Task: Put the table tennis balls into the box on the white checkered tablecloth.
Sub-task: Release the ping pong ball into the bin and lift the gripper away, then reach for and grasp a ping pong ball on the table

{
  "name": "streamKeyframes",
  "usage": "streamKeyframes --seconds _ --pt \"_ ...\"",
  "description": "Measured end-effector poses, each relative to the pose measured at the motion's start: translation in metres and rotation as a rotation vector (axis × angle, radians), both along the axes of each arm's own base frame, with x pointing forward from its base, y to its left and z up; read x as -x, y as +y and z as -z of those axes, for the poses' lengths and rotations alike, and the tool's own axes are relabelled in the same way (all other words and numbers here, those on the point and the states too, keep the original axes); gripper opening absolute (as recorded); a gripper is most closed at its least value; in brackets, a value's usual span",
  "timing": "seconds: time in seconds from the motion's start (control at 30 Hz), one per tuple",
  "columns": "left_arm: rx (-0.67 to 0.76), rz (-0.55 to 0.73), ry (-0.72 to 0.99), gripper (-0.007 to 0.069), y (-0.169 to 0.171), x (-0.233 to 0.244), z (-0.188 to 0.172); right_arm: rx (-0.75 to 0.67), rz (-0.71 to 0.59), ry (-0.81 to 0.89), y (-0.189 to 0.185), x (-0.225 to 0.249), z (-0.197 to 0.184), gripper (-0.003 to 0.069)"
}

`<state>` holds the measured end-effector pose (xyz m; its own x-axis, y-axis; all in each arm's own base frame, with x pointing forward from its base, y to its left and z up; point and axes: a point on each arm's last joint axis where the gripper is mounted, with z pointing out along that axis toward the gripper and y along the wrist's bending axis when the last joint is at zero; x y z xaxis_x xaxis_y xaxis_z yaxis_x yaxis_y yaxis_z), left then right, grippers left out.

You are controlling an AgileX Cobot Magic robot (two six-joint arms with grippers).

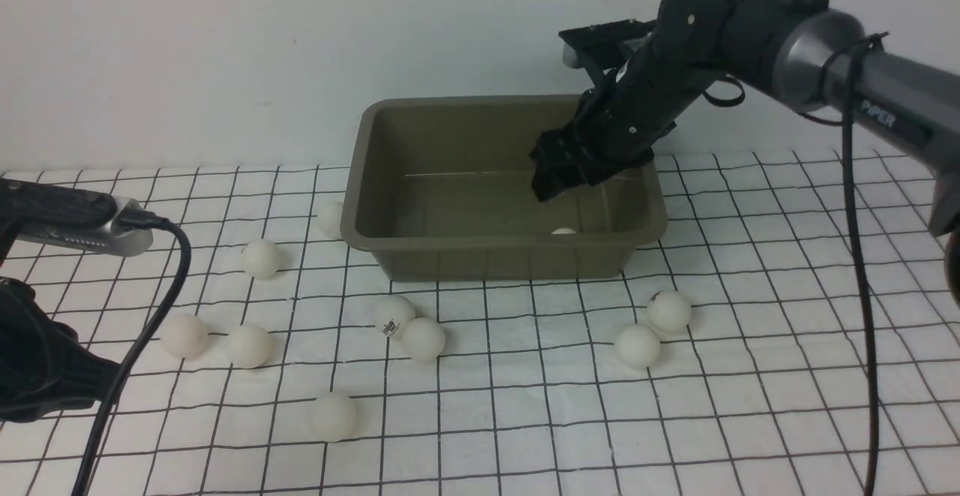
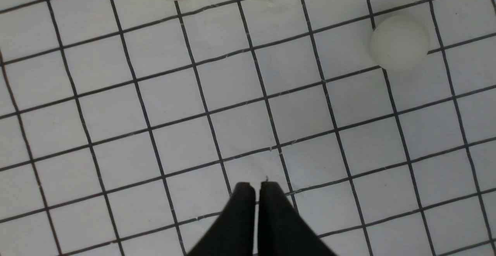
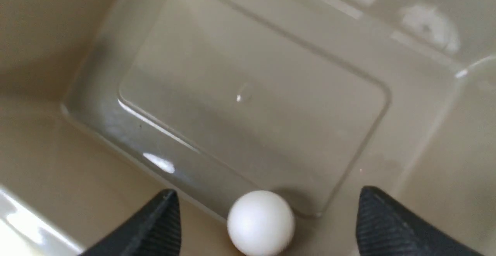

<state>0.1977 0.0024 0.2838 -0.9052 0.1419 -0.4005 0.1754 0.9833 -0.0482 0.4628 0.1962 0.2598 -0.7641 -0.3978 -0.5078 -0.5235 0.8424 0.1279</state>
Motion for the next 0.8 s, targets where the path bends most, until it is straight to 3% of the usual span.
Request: streamKeyframes --seconds 0.17,0.33,0.53,0.67,0.8 --pt "0.0 0.001 0.003 -0.0004 0.0 0.0 0.0 0.054 0.093 -0.126 -0.014 0.005 -0.063 0.0549" --pt "0.003 0.004 0.025 -0.0004 0.0 0.002 0.001 0.088 0.156 -0.237 -0.039 0.044 -0.127 0.0549" --pt "0.003 0.004 0.025 -0.0004 0.0 0.002 0.001 0.122 0.157 -0.209 -0.055 0.081 -0.138 0.0549" --pt "0.003 0.004 0.025 -0.0004 0.0 0.002 0.001 0.156 0.143 -0.146 -0.062 0.102 -0.126 0.0549" --pt "0.006 0.004 0.025 -0.0004 -0.001 0.002 0.001 0.211 0.126 -0.009 -0.07 0.124 -0.088 0.0549"
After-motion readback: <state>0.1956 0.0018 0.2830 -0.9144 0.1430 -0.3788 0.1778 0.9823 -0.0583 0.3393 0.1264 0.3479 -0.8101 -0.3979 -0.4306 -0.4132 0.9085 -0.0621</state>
